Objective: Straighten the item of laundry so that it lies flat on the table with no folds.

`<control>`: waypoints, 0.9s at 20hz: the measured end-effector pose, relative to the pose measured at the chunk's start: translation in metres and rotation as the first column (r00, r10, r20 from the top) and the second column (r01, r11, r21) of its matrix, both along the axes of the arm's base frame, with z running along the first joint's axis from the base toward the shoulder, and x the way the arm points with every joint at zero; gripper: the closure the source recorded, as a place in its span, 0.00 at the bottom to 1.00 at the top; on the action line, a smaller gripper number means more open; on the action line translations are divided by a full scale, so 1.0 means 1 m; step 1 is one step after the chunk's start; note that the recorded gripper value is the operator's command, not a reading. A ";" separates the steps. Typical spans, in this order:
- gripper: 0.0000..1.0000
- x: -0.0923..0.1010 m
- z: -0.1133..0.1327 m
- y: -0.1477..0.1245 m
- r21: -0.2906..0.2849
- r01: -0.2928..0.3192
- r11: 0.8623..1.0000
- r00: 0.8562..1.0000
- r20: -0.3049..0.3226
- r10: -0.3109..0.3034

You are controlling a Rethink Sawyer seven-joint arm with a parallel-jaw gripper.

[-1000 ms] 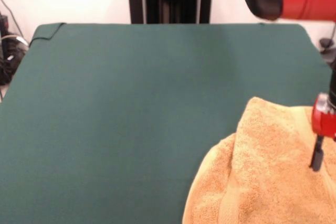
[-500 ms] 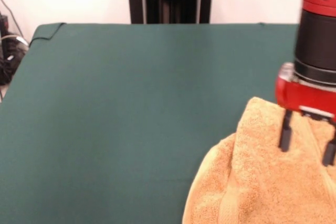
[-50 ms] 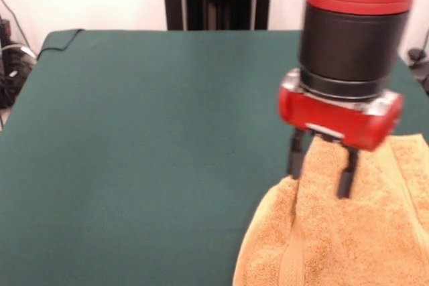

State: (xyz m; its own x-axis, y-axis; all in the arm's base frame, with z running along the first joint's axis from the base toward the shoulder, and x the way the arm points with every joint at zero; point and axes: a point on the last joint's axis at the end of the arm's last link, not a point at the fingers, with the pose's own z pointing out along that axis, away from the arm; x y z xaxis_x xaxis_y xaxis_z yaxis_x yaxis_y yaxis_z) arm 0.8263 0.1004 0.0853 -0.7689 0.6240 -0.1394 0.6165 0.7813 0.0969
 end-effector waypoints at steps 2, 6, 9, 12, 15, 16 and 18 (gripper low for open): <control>0.00 -0.004 -0.004 -0.010 -0.006 0.004 1.000 1.000 -0.013 -0.004; 0.00 -0.014 -0.015 -0.024 -0.016 -0.002 1.000 0.999 -0.040 0.001; 0.00 -0.021 -0.021 -0.027 -0.020 -0.013 1.000 0.998 -0.055 0.012; 0.00 -0.027 -0.027 -0.028 -0.020 -0.029 0.999 0.997 -0.069 0.028; 0.00 -0.032 -0.036 -0.024 -0.010 -0.046 0.999 0.996 -0.083 0.045; 0.00 -0.036 -0.042 -0.023 -0.004 -0.053 0.999 0.994 -0.092 0.052; 0.00 -0.038 -0.046 -0.023 0.001 -0.059 0.998 0.993 -0.099 0.058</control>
State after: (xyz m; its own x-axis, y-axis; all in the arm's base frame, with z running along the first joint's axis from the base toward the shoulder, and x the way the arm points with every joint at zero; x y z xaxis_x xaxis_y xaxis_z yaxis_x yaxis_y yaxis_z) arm 0.7881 0.0779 0.0395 -0.8141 0.5774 -0.0619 0.5763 0.8164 0.0364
